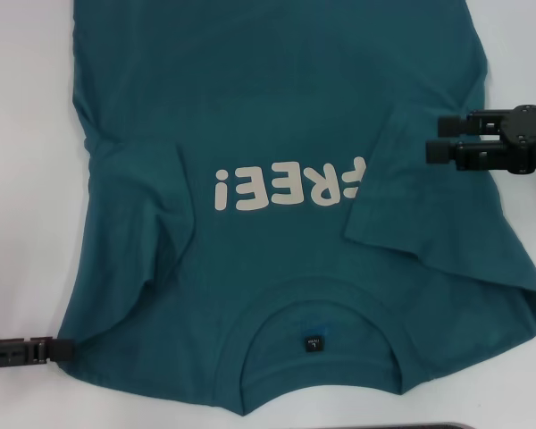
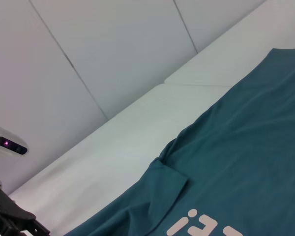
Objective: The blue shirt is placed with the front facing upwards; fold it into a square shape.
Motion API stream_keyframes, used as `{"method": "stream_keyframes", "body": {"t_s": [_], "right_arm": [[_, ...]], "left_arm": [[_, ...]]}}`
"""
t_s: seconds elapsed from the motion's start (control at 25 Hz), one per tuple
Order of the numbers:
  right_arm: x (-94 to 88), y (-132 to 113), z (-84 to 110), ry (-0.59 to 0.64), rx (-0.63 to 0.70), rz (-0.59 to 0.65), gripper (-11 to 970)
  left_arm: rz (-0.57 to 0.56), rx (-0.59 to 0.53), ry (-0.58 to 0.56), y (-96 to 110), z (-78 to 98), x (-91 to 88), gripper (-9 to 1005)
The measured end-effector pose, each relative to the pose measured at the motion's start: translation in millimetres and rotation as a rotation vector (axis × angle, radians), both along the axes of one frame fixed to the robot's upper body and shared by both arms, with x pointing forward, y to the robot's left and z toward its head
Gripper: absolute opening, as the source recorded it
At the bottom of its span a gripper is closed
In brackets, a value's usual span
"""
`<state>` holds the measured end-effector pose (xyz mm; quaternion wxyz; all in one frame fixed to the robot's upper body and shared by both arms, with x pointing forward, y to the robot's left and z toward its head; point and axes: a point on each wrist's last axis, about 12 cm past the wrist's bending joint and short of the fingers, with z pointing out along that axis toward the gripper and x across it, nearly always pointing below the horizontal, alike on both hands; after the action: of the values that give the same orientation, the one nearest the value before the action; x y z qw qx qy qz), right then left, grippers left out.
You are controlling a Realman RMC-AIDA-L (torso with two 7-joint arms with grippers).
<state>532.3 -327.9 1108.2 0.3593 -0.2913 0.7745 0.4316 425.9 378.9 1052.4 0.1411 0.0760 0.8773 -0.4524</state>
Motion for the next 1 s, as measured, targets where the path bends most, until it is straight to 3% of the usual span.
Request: {"method": "stream_keyframes", "body": {"t_s": [0.4, 1.0], "right_arm": [[-0.1, -1, 0.1, 0.001, 0.001, -0.002, 731], [0.5, -1, 0.9, -0.002, 0.001, -0.007, 730]], "left_arm": [[-0.034, 0.019, 0.029, -10, -3.3, 6.5, 799], [-0.113, -0.004, -0.002, -29, 5.8, 27.9, 783]]}}
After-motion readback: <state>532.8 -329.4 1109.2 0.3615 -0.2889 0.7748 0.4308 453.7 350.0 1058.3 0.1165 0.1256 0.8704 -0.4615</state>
